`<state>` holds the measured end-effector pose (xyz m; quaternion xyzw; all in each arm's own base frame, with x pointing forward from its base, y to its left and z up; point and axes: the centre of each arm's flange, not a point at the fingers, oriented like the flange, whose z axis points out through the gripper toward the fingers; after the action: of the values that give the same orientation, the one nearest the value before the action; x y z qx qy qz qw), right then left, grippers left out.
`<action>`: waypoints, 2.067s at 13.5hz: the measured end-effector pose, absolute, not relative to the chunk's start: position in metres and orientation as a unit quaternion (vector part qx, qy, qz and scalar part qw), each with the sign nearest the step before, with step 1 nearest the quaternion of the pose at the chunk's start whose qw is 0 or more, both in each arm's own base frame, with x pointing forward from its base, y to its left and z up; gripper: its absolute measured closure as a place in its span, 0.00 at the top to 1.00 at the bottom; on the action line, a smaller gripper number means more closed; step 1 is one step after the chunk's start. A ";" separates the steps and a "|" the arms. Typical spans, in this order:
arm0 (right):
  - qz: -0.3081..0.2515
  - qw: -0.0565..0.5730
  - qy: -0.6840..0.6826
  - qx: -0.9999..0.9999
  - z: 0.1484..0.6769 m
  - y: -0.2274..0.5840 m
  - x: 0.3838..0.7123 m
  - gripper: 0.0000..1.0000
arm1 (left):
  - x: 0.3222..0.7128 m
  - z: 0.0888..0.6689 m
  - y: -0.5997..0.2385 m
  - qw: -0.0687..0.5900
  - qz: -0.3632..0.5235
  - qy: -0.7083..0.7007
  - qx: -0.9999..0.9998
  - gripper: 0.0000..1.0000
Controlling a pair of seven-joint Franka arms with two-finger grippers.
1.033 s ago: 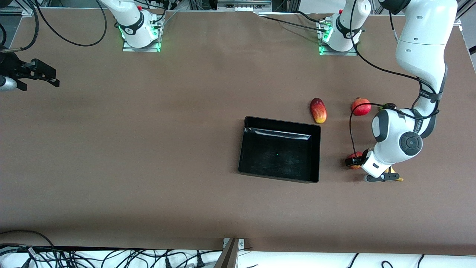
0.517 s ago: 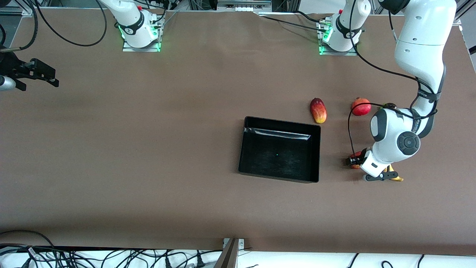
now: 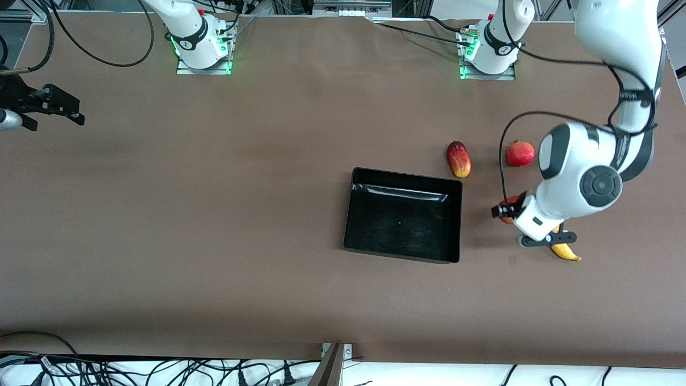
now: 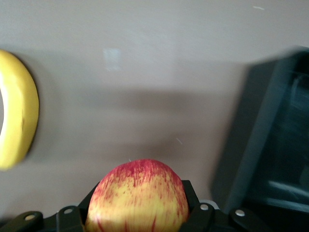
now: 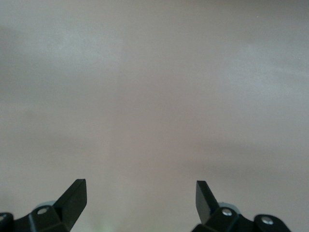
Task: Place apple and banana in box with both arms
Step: 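Grasp the small red apple beside the banana with the left gripper, then carry the red apple with the left gripper over the black box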
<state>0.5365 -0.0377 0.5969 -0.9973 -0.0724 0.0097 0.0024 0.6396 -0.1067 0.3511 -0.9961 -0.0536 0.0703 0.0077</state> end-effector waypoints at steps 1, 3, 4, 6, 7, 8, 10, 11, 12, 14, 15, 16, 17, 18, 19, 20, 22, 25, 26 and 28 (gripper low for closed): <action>0.010 0.002 -0.073 -0.997 0.597 -0.037 0.536 1.00 | 0.632 0.367 -0.134 0.011 0.070 -0.062 -0.996 0.67; 0.010 0.002 -0.073 -0.997 0.597 -0.037 0.536 1.00 | 0.620 0.363 -0.189 0.017 0.074 -0.090 -0.993 0.67; 0.010 0.002 -0.073 -0.997 0.597 -0.037 0.536 1.00 | 0.614 0.350 -0.215 0.020 0.081 -0.102 -0.991 0.67; 0.010 0.002 -0.073 -0.997 0.597 -0.037 0.537 1.00 | 0.609 0.318 -0.254 0.022 0.086 -0.116 -0.989 0.67; 0.010 0.002 -0.074 -0.997 0.597 -0.036 0.537 1.00 | 0.608 0.306 -0.267 0.019 0.085 -0.116 -0.989 0.67; 0.010 0.002 -0.074 -0.997 0.597 -0.036 0.537 1.00 | 0.607 0.297 -0.277 0.015 0.085 -0.115 -0.990 0.67; 0.010 0.002 -0.075 -0.997 0.597 -0.034 0.537 1.00 | 0.607 0.288 -0.296 0.004 0.079 -0.111 -0.991 0.67; 0.010 0.002 -0.075 -0.997 0.597 -0.034 0.537 1.00 | 0.606 0.283 -0.307 0.000 0.079 -0.108 -0.991 0.67; 0.010 0.002 -0.075 -0.997 0.597 -0.034 0.537 1.00 | 0.604 0.279 -0.317 -0.005 0.075 -0.105 -0.992 0.67; 0.010 0.002 -0.075 -0.997 0.597 -0.034 0.537 1.00 | 0.601 0.271 -0.335 -0.015 0.061 -0.096 -0.993 0.67; 0.011 0.002 -0.075 -0.997 0.596 -0.034 0.537 1.00 | 0.599 0.264 -0.343 -0.012 0.054 -0.091 -0.994 0.67; 0.011 0.002 -0.075 -0.997 0.596 -0.035 0.537 1.00 | 0.596 0.255 -0.350 -0.003 0.046 -0.088 -0.995 0.67; 0.012 0.002 -0.075 -0.997 0.596 -0.035 0.537 1.00 | 0.592 0.245 -0.359 0.003 0.037 -0.088 -0.995 0.67; 0.013 0.003 -0.075 -0.997 0.595 -0.035 0.537 1.00 | 0.589 0.234 -0.366 0.004 0.033 -0.089 -0.995 0.67; 0.015 0.003 -0.075 -0.997 0.595 -0.035 0.537 1.00 | 0.586 0.224 -0.370 0.004 0.033 -0.090 -0.995 0.67; 0.017 0.003 -0.075 -0.997 0.594 -0.035 0.536 1.00 | 0.585 0.215 -0.373 0.004 0.034 -0.089 -0.995 0.67; 0.022 0.004 -0.075 -0.997 0.593 -0.035 0.535 1.00 | 0.583 0.202 -0.375 0.001 0.033 -0.088 -0.996 0.67; 0.025 0.004 -0.075 -0.997 0.592 -0.035 0.534 1.00 | 0.583 0.189 -0.376 -0.002 0.033 -0.088 -0.996 0.67; 0.027 0.005 -0.075 -0.997 0.592 -0.035 0.534 1.00 | 0.582 0.185 -0.376 -0.003 0.034 -0.088 -0.996 0.67; 0.030 0.005 -0.075 -0.997 0.591 -0.035 0.534 1.00 | 0.582 0.179 -0.377 -0.005 0.033 -0.088 -0.996 0.67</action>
<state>0.5339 -0.0349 0.5912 -0.9967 -0.0746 0.0299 0.0049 0.5821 -0.3767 0.1788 -0.9955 -0.0884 0.0329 -0.0051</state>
